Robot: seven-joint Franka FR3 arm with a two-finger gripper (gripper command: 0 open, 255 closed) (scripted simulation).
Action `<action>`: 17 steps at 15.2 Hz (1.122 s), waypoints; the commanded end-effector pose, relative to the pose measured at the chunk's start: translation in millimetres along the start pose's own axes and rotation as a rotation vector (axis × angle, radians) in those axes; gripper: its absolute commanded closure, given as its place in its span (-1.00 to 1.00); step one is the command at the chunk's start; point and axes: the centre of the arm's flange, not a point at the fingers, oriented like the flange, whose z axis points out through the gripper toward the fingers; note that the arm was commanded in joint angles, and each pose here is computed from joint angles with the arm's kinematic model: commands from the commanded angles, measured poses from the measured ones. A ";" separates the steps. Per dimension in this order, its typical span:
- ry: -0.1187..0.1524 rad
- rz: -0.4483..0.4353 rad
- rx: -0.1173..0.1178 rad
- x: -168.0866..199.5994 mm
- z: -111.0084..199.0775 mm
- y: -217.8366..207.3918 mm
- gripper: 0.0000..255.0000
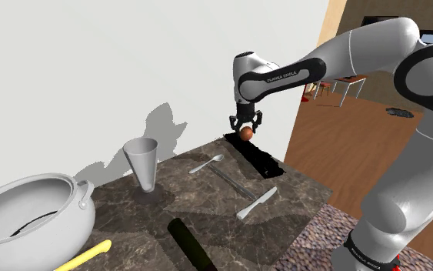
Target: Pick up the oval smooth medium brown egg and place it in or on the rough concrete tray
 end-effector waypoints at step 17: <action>0.000 -0.001 0.000 40.1 80.3 41.0 1.00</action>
